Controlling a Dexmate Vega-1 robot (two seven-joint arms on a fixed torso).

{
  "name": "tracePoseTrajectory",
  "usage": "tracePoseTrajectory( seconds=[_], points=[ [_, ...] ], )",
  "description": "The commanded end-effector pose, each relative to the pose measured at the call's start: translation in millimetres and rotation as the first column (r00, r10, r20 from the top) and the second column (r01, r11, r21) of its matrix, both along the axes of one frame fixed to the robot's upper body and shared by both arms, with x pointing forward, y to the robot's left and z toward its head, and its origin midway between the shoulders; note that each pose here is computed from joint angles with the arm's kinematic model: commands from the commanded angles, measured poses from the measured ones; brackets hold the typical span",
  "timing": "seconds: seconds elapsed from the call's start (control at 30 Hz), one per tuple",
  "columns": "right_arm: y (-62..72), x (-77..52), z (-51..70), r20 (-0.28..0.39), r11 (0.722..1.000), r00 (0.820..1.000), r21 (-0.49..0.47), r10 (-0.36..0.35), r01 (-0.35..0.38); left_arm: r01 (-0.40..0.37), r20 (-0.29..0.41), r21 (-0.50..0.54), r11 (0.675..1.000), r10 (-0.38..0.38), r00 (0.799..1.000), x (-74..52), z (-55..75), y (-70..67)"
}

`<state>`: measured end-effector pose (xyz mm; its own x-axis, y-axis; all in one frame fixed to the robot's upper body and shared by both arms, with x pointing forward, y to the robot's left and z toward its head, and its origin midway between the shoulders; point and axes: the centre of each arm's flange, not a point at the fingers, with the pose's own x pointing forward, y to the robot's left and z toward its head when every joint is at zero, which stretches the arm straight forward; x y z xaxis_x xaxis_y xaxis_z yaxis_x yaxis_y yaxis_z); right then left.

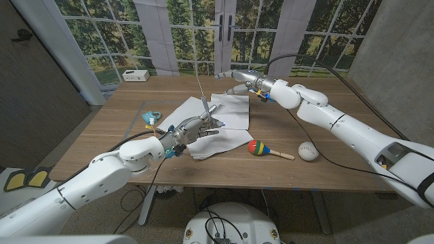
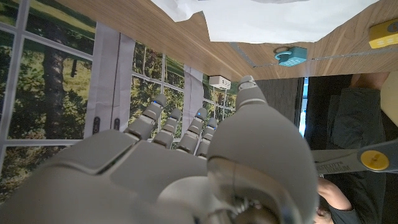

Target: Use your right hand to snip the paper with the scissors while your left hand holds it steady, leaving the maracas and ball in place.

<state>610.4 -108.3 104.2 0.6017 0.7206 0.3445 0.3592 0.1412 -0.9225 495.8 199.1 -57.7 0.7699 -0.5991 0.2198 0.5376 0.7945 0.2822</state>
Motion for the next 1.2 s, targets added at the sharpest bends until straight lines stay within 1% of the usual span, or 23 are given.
tracePoseTrajectory(
  seconds=[0.03,0.3,0.47,0.63,0.7,0.93,1.0,1.1,1.2],
  points=[
    [6.1,2.6,-3.1,0.007,1.0,1.0,-0.019,0.006,-0.006,-0.009,-0.002,0.005,1.0,0.009,1.0,-0.6,1.3,-0.6],
    [9.9,6.4,-4.9,0.0,0.999,1.0,-0.04,0.006,-0.006,-0.002,0.0,0.001,1.0,0.002,1.0,-0.3,1.8,-1.0],
    [12.9,6.7,-5.6,0.0,0.999,1.0,-0.046,0.008,-0.008,-0.003,0.004,0.002,1.0,0.003,1.0,-0.5,2.2,-0.6],
    [14.4,8.8,-8.5,-0.009,0.998,1.0,-0.057,0.003,-0.004,0.001,0.003,0.002,1.0,-0.001,1.0,-1.1,2.0,-0.3],
    [15.1,11.5,-10.5,-0.019,0.998,1.0,-0.058,-0.001,0.0,0.002,0.0,0.003,1.0,-0.002,1.0,-1.2,2.0,-0.3],
    [18.1,8.7,-13.4,-0.009,0.998,1.0,-0.064,0.013,-0.014,0.006,0.003,0.007,1.0,-0.006,1.0,-1.6,2.4,-0.4],
    [20.2,8.4,-14.7,0.007,0.997,1.0,-0.077,0.004,-0.003,0.007,0.004,0.005,1.0,-0.007,1.0,-1.8,2.4,-1.1],
    [21.0,9.3,-15.5,-0.001,0.997,1.0,-0.074,0.003,-0.003,0.011,0.007,0.01,1.0,-0.011,1.0,-1.9,2.4,-1.5],
    [20.9,10.3,-16.4,0.005,0.997,1.0,-0.081,-0.004,0.005,0.015,0.006,0.016,1.0,-0.015,1.0,-2.0,2.5,-1.8]
  ],
)
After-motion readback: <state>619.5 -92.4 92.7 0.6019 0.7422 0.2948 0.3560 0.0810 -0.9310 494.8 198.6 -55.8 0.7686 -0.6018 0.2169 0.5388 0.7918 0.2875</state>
